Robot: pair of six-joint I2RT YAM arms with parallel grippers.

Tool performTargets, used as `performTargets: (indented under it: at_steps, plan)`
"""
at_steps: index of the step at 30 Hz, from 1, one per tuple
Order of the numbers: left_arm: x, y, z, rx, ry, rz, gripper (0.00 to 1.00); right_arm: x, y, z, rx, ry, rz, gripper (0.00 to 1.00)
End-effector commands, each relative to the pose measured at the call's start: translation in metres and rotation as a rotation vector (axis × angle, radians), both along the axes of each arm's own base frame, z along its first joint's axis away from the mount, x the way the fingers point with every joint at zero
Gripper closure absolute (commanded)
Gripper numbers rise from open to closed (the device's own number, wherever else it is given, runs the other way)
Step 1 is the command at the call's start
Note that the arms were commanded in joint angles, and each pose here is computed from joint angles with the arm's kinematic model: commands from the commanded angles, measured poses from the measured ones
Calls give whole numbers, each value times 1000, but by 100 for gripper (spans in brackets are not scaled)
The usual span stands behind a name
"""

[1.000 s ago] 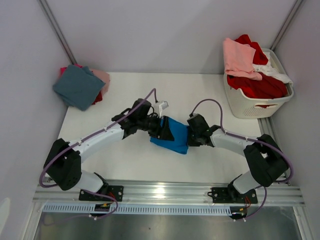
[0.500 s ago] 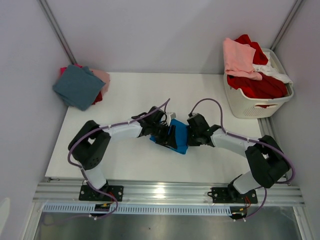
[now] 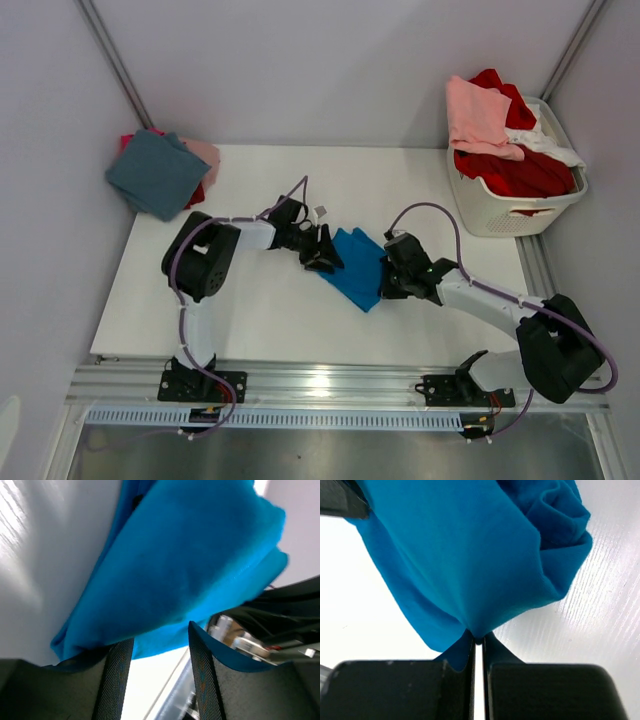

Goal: Fold and stack the t-shirts
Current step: Smooth out wrinkles on the folded tshirt

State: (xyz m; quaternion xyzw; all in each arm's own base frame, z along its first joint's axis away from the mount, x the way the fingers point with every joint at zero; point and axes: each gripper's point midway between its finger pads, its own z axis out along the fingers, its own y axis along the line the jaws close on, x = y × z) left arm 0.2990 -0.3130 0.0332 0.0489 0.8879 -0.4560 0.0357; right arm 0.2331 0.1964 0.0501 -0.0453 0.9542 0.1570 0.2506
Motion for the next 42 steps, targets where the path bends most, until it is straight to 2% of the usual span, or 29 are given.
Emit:
performTargets:
  at_steps: [1, 6, 10, 11, 12, 14, 15, 18, 20, 21, 23, 24, 26, 27, 28, 30, 31, 32, 36, 37, 38, 41, 42]
  plan:
    - [5, -7, -1, -92, 46, -19, 47, -5, -3, 4, -15, -8, 28, 100]
    - [14, -4, 0, -15, 36, -2, 47, -2, -2, 8, -20, -21, 50, 100]
    - [15, -7, 31, -97, -67, -7, 48, 0, -7, 7, -46, -26, 36, 98]
    - [9, -7, 51, -170, -165, -16, 48, 1, -10, 6, -60, -32, 24, 93]
    - [9, -8, 65, -208, -212, -18, 47, 2, -11, 7, -59, -41, 19, 77]
    - [6, -9, 105, -278, -319, -20, 47, 4, -12, 10, -50, -65, 7, 57]
    - [2, -6, 110, -288, -351, -15, 47, 7, -13, 18, -41, -101, -7, 43]
    - [-7, -1, 144, -326, -455, -10, 47, 17, -17, 45, -16, -214, -56, 33]
    - [-15, 0, 160, -337, -505, -11, 46, 22, -19, 64, -4, -288, -80, 32]
    - [-19, 2, 182, -343, -569, 3, 46, 23, -18, 73, 5, -326, -86, 30]
    - [-31, 3, 189, -307, -611, -14, 46, 30, -17, 100, 58, -422, -106, 27]
    - [-36, 5, 203, -295, -675, -5, 46, 32, -14, 107, 82, -448, -98, 28]
    - [-45, 11, 205, -257, -679, 11, 46, 42, 1, 120, 144, -493, -59, 35]
    - [-47, 15, 209, -246, -696, 28, 46, 47, 6, 119, 154, -489, -50, 52]
    - [-52, 22, 218, -236, -731, 63, 46, 60, 10, 129, 172, -500, -61, 66]
    - [-63, 34, 210, -199, -735, 79, 46, 74, 24, 104, 140, -408, -39, 100]
    - [-66, 44, 225, -198, -790, 125, 46, 87, 34, 114, 148, -411, -33, 100]
    - [-73, 52, 210, -160, -758, 135, 46, 93, 43, 95, 126, -362, -11, 100]
    - [-89, 79, 221, -101, -860, 215, 46, 122, 75, 86, 170, -357, 48, 100]
    - [-94, 88, 232, -108, -905, 252, 45, 136, 82, 97, 186, -372, 48, 100]
    - [-97, 94, 226, -88, -905, 261, 45, 138, 91, 79, 186, -320, 79, 100]
    - [-100, 111, 227, -51, -947, 318, 44, 156, 102, 74, 176, -302, 87, 100]
    - [-102, 114, 221, -31, -945, 318, 44, 157, 105, 58, 163, -270, 92, 100]
